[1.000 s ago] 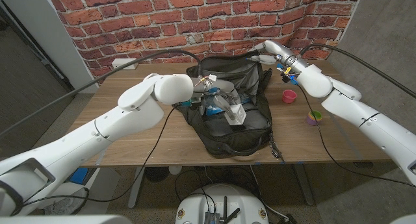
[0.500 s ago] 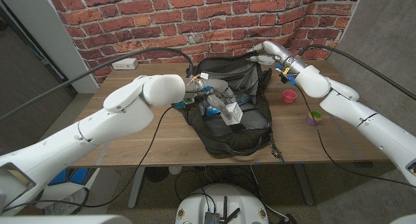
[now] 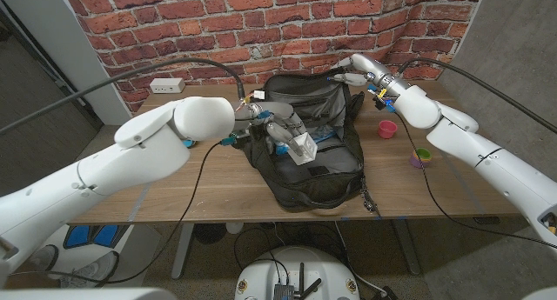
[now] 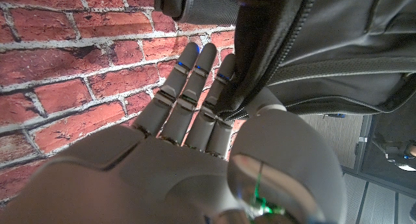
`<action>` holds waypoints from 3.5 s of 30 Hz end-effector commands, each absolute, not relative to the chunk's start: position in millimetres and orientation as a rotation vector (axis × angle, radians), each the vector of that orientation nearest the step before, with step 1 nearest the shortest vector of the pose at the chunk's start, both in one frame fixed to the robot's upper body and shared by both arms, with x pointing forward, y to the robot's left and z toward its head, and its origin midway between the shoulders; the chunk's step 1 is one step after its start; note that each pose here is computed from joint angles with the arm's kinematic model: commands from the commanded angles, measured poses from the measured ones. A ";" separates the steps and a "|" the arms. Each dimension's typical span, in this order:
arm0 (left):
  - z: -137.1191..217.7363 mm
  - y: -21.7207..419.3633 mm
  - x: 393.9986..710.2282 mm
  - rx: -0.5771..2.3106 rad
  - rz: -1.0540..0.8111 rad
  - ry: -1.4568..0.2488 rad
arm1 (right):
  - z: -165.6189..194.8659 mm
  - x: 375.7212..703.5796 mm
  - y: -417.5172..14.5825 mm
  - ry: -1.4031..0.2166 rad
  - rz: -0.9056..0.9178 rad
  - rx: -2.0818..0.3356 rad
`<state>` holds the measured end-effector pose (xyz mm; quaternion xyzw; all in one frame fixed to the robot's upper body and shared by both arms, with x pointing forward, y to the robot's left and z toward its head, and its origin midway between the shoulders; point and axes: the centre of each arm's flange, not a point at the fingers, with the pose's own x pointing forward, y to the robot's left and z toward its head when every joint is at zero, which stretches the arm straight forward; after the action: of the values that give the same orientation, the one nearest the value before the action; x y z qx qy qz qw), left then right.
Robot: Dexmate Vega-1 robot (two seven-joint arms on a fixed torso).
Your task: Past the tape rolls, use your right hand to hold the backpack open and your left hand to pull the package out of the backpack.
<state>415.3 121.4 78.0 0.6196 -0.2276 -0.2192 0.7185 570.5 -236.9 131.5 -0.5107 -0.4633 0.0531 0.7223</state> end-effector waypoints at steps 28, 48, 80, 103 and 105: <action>82.7 178.3 392.5 1.241 -0.326 -0.339 | 132.4 566.3 -239.1 -1.019 0.112 -1.118; 96.9 213.5 394.8 1.238 -0.293 -0.316 | 138.9 556.8 -230.6 -0.984 0.068 -1.112; 123.0 253.3 443.5 1.314 -0.296 -0.248 | 127.5 530.9 -199.8 -0.887 -0.009 -1.089; 123.9 277.5 452.2 1.345 -0.265 -0.205 | 117.1 505.6 -199.8 -0.837 -0.111 -1.096; 124.0 279.3 453.7 1.345 -0.265 -0.207 | 116.1 502.7 -199.3 -0.834 -0.114 -1.106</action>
<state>448.7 268.0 122.6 0.6144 -0.1011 -0.1284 0.7719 517.4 -198.2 120.4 -0.5027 -0.3940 -0.0338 0.7687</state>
